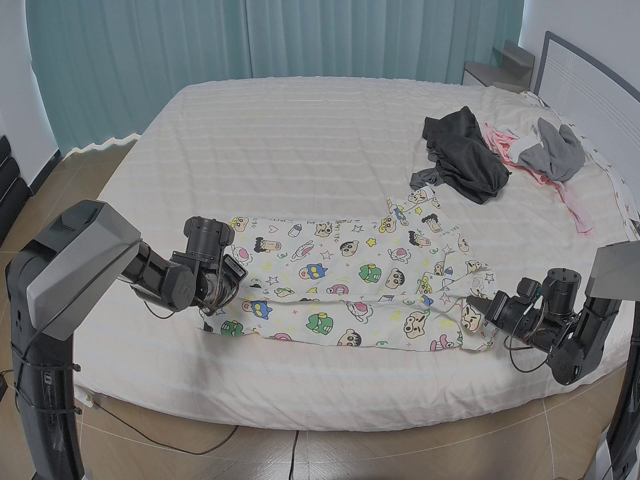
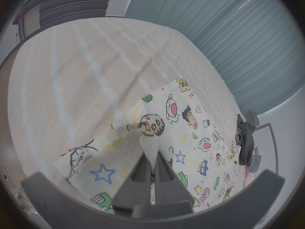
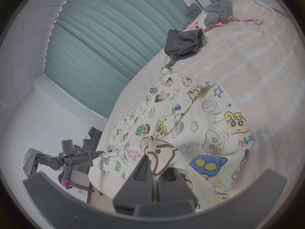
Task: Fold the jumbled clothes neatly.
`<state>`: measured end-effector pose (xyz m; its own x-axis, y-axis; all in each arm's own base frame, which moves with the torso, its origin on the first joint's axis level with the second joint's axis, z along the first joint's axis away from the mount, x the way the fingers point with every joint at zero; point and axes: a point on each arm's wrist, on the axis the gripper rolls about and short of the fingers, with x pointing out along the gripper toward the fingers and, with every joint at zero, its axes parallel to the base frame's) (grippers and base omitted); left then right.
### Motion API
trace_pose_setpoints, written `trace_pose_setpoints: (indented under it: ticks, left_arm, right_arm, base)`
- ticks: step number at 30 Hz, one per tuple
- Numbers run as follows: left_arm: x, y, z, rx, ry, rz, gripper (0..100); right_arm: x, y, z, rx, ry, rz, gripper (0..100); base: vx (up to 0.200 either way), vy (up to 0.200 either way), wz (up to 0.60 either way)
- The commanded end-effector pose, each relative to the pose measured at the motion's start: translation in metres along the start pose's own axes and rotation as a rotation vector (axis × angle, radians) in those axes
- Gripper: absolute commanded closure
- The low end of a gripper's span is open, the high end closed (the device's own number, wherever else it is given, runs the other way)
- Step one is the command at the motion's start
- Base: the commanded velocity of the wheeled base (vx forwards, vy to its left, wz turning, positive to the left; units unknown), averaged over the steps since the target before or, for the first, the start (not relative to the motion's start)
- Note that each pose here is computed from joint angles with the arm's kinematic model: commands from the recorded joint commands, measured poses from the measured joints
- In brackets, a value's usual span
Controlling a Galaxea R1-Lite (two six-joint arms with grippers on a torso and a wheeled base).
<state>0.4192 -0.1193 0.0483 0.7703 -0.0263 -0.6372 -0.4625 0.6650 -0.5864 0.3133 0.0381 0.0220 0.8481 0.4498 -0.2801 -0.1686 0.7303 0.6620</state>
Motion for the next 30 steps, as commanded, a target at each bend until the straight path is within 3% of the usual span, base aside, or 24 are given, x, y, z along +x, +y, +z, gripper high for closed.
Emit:
trace_pose_setpoints:
  ticks: [1, 7, 8, 16, 17, 26, 30]
  left_arm:
    - [0.014, 0.006, 0.002, -0.016, -0.005, 0.016, 100]
    - [0.015, 0.005, 0.003, -0.017, -0.005, 0.015, 100]
    - [0.015, 0.005, 0.002, -0.014, -0.004, 0.014, 0]
    - [0.013, 0.003, 0.004, -0.017, -0.011, 0.009, 0]
    - [0.011, 0.004, 0.005, -0.019, -0.013, 0.013, 0]
    - [-0.037, 0.016, 0.024, -0.054, 0.002, -0.006, 0]
    - [-0.068, 0.026, 0.041, -0.162, 0.054, -0.059, 0]
  right_arm:
    - [0.006, -0.004, -0.002, 0.016, -0.01, -0.002, 100]
    - [0.008, -0.009, -0.006, 0.027, -0.001, -0.014, 100]
    - [0.007, -0.011, -0.004, 0.031, -0.005, -0.017, 100]
    - [0.009, -0.016, -0.006, 0.048, -0.008, -0.024, 100]
    - [0.01, -0.017, -0.006, 0.061, -0.012, -0.023, 0]
    - [0.008, -0.026, 0.009, 0.086, -0.088, -0.04, 0]
    - [-0.002, -0.03, 0.021, 0.09, -0.132, -0.055, 0]
  base:
    - [0.0, 0.0, 0.0]
    - [0.0, 0.0, 0.0]
    - [0.0, 0.0, 0.0]
    - [0.0, 0.0, 0.0]
    - [0.0, 0.0, 0.0]
    - [0.0, 0.0, 0.0]
    - [0.0, 0.0, 0.0]
